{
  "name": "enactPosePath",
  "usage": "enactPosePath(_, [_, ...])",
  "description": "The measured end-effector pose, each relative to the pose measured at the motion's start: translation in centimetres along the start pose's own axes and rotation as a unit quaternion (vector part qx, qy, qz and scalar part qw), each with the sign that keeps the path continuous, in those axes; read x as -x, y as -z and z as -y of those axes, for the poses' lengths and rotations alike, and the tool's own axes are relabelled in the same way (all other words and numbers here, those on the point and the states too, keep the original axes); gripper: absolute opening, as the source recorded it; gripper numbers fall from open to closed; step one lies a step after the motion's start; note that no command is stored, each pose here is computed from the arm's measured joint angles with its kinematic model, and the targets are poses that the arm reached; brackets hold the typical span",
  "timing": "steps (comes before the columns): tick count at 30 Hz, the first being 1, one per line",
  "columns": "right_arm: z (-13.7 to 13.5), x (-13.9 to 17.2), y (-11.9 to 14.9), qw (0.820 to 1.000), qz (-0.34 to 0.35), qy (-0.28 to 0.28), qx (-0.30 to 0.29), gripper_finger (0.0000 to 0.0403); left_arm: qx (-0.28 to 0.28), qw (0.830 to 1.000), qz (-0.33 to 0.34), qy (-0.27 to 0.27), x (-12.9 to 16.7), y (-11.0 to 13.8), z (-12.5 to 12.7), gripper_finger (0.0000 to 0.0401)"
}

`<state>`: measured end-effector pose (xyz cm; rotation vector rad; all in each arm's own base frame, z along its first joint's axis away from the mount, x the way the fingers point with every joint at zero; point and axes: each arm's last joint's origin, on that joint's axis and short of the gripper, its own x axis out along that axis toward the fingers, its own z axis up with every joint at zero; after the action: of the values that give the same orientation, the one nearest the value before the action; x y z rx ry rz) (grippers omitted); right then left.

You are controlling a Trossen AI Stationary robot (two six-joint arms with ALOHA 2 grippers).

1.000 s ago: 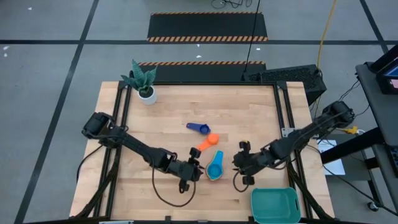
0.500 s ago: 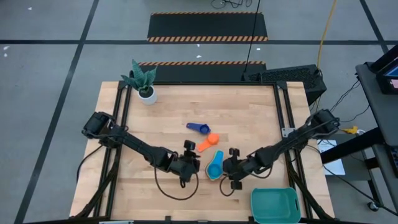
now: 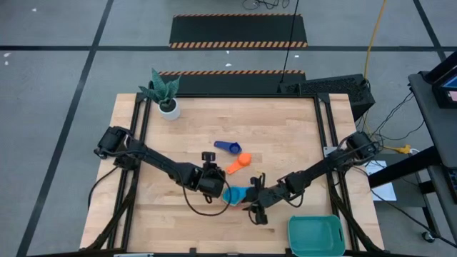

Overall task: Nest measuring cups in basket
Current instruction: Stack the orange measuring cup on top of the light blue measuring cup

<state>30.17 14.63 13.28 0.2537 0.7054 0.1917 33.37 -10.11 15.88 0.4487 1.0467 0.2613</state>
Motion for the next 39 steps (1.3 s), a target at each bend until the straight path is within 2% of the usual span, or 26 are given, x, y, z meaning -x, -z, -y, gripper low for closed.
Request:
enactPosePath(2, [0.1,0.0,0.0,1.000,-0.003,0.001,0.000,0.0137,-0.006,1.000,-0.010,0.000,0.0,0.2,0.0,0.0097])
enactPosePath(5, [-0.3,0.7,-0.5,1.000,-0.006,-0.028,0.008,0.0137,-0.013,1.000,-0.021,0.000,0.1,0.5,0.1,0.0097])
enactPosePath(9, [-1.2,2.8,-1.7,0.996,-0.005,-0.082,0.026,0.0137,-0.037,0.999,-0.022,0.012,0.1,0.5,0.1,0.0098])
enactPosePath(12, [-1.5,5.0,-2.6,0.995,-0.001,-0.085,0.043,0.0137,-0.062,0.997,-0.004,0.037,0.0,0.1,0.3,0.0100])
enactPosePath(16, [-1.4,7.8,-3.2,0.997,0.006,-0.031,0.067,0.0137,-0.109,0.992,0.037,0.056,0.2,-0.6,0.6,0.0118])
enactPosePath(19, [-1.3,9.4,-3.3,0.997,0.013,0.021,0.079,0.0137,-0.149,0.987,0.053,0.041,-0.5,-0.3,0.8,0.0140])
enactPosePath(23, [-1.4,10.6,-3.2,0.995,0.020,0.058,0.083,0.0137,-0.186,0.979,0.081,0.026,-1.6,0.2,0.5,0.0174])
enactPosePath(28, [-1.8,10.7,-2.8,0.993,0.012,0.054,0.103,0.0137,-0.219,0.972,0.082,-0.002,-2.5,0.5,-0.5,0.0196])
enactPosePath(33, [-1.7,10.6,-2.6,0.992,0.002,0.059,0.116,0.0137,-0.224,0.969,0.089,0.060,-3.8,0.5,-2.3,0.0187])
enactPosePath(39, [-1.7,10.6,-2.6,0.991,0.001,0.059,0.119,0.0137,-0.254,0.958,0.097,0.090,-4.7,0.6,-3.1,0.0166])
